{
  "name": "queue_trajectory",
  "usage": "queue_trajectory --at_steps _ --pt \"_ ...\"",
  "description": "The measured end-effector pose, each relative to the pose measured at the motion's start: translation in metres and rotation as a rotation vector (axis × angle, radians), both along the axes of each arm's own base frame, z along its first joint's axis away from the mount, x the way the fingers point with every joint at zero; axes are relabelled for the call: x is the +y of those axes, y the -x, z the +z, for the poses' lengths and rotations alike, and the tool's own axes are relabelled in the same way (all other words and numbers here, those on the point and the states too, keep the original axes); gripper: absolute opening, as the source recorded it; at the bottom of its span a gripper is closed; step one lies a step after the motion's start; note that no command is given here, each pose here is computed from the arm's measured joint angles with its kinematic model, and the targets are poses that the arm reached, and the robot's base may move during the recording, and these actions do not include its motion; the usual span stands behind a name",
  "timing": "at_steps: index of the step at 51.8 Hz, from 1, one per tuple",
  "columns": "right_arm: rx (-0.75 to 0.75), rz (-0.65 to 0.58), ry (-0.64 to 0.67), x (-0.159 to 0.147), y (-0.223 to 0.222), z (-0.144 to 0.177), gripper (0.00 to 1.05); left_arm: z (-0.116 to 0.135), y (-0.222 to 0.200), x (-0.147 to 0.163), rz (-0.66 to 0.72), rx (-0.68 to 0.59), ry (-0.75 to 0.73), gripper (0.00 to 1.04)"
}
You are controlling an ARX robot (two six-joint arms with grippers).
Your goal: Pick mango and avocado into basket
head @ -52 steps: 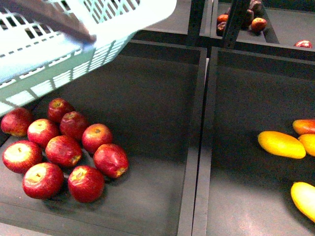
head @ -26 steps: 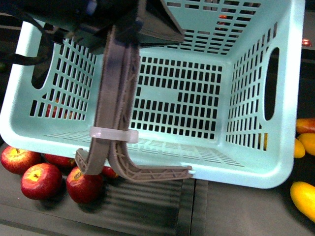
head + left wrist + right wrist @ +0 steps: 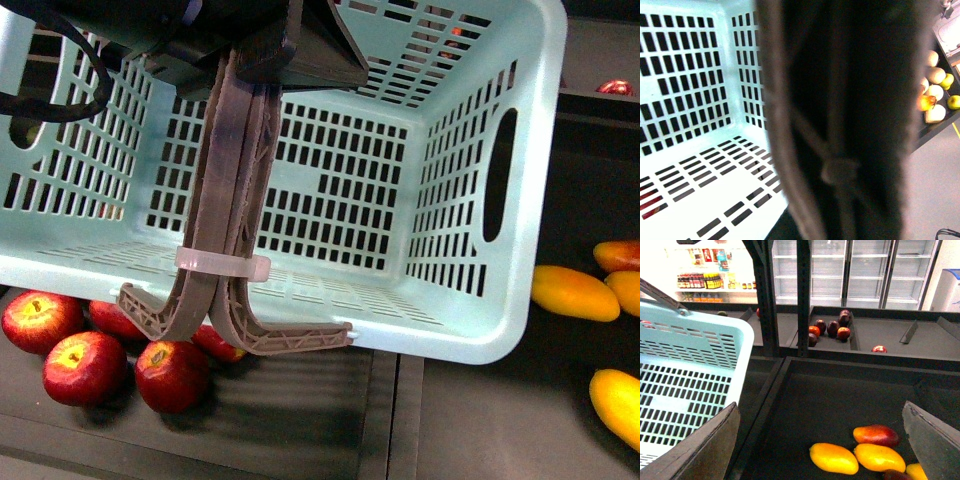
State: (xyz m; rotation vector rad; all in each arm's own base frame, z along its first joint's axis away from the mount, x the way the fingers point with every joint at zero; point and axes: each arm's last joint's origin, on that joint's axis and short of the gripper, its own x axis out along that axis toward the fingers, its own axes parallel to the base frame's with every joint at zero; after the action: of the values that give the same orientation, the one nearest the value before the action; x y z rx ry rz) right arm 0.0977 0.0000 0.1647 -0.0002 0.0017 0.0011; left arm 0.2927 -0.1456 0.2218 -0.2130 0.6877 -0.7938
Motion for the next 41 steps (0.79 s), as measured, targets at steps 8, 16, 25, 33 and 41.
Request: queue_trajectory --at_steps 8,16,25,33,41 --pt "0.065 -0.22 -0.182 -0.011 -0.009 0.008 0.97 0.0 0.0 -0.001 -0.012 0.002 0.005 0.05" --pt "0.177 -0.293 -0.209 -0.049 -0.058 0.044 0.97 0.0 0.001 -0.001 -0.011 -0.001 0.002 0.05" --pt "0.421 -0.236 -0.1 -0.084 -0.112 0.017 0.97 0.0 0.0 0.0 -0.004 -0.001 0.0 0.05" --pt "0.589 -0.157 -0.042 -0.103 -0.131 -0.025 0.97 0.0 0.0 0.0 -0.005 -0.001 0.001 0.05" --pt "0.788 -0.023 0.073 -0.12 -0.141 -0.089 0.97 0.0 0.001 -0.001 -0.01 0.0 0.002 0.05"
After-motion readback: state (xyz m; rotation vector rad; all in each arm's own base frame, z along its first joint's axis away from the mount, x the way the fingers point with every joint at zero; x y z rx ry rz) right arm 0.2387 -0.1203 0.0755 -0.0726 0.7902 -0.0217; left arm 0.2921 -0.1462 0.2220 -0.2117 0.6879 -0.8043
